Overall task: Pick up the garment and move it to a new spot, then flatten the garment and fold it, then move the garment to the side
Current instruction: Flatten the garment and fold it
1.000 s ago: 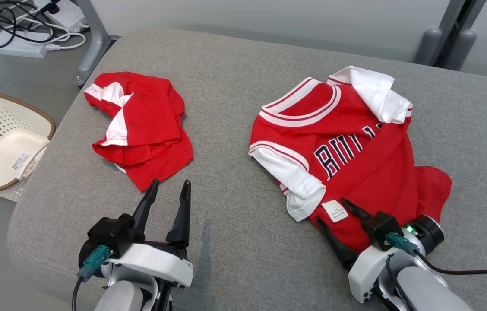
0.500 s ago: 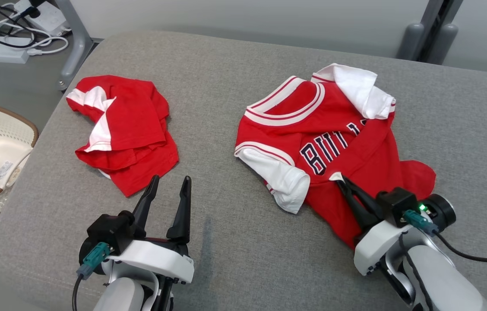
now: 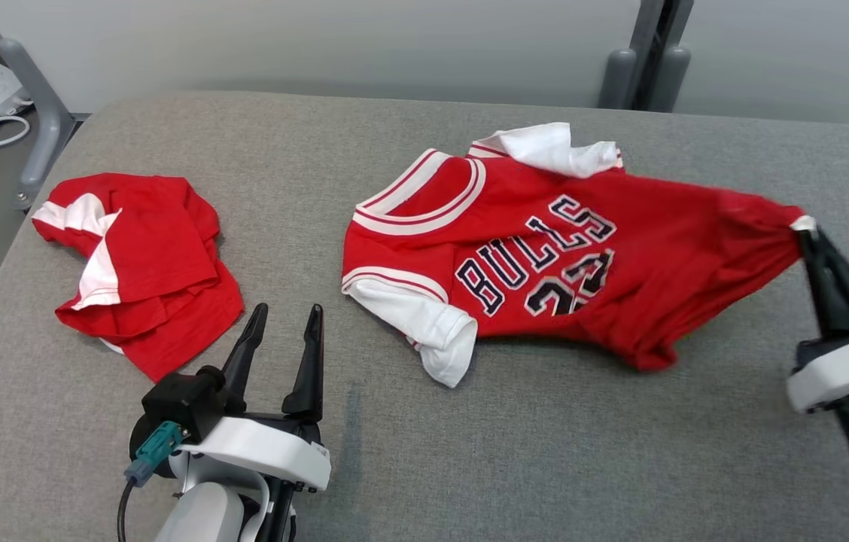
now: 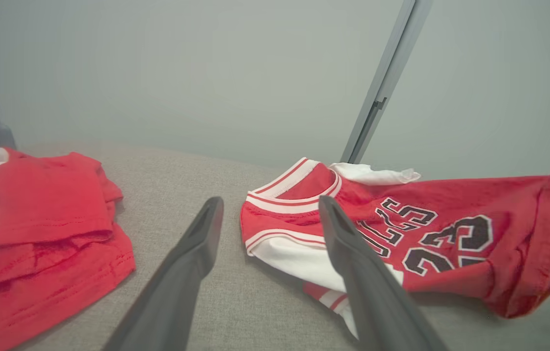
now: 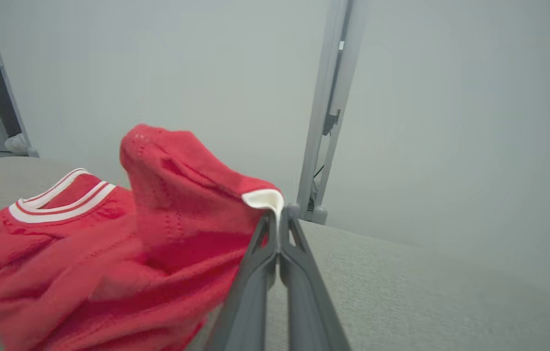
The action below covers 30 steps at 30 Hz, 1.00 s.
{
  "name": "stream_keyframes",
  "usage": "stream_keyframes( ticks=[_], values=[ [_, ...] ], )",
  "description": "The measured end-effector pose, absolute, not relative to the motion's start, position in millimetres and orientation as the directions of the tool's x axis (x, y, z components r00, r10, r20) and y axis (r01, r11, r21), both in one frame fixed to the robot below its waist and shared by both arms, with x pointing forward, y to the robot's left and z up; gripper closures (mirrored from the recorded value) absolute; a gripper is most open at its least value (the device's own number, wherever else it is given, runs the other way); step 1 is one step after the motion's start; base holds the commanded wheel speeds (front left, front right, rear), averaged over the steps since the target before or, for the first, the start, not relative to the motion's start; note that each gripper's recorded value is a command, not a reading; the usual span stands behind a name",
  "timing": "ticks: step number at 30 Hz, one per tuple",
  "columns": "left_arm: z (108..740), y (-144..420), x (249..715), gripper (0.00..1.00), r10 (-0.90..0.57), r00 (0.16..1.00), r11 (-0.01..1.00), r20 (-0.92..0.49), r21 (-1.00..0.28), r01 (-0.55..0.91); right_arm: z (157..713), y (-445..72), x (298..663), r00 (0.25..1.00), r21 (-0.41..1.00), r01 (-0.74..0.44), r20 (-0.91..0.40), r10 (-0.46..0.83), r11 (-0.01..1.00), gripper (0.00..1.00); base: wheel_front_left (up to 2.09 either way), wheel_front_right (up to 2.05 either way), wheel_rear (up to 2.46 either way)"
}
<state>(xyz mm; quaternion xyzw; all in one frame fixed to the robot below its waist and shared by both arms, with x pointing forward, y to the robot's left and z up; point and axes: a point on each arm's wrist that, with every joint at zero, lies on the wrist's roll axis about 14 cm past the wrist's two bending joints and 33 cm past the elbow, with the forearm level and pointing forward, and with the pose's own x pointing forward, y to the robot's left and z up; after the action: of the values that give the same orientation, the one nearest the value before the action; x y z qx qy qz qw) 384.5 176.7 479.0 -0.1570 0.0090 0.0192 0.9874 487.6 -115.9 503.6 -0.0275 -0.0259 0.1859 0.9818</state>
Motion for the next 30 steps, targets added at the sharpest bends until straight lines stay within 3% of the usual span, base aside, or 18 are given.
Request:
stream_keyframes(
  ticks=[5, 12, 13, 14, 22, 30],
  values=[
    [474.2, 168.8, 389.9, 0.00, 0.009, 0.999, 0.951, -0.036, -0.309, -0.020, 508.4, -177.3, 511.2, 0.975, -0.061, -0.223, 0.010, 0.224, 0.973, 1.00, 0.00, 0.00, 0.00],
    [464.8, 169.8, 397.6, 0.00, 0.001, 0.998, 0.957, -0.062, -0.291, -0.019, 501.3, -217.4, 548.7, 0.986, -0.120, -0.156, -0.076, 0.148, 0.980, 1.00, 0.00, 0.00, 0.00],
    [462.3, 171.3, 398.1, 0.00, 0.004, 0.998, 0.958, -0.069, -0.287, -0.023, 501.6, -219.2, 554.9, 0.986, -0.136, -0.157, -0.080, 0.147, 0.978, 0.73, 0.00, 0.00, 0.00],
    [459.8, 172.1, 398.8, 0.00, 0.004, 0.997, 0.958, -0.076, -0.284, -0.026, 501.3, -223.0, 561.2, 0.986, -0.167, -0.157, -0.087, 0.144, 0.973, 0.00, 0.00, 0.00, 0.00],
    [450.8, 167.5, 404.8, 0.00, -0.012, 0.995, 0.960, -0.100, -0.278, -0.016, 494.5, -234.5, 592.9, 0.987, -0.241, -0.128, -0.122, 0.101, 0.962, 0.00, 0.00, 0.00, 0.00],
    [461.9, 151.5, 411.9, 0.00, -0.058, 0.996, 0.958, -0.064, -0.285, 0.037, 507.9, -210.2, 573.7, 0.985, -0.222, -0.169, -0.061, 0.159, 0.960, 0.00, 0.00, 0.00, 0.00]
  ],
)
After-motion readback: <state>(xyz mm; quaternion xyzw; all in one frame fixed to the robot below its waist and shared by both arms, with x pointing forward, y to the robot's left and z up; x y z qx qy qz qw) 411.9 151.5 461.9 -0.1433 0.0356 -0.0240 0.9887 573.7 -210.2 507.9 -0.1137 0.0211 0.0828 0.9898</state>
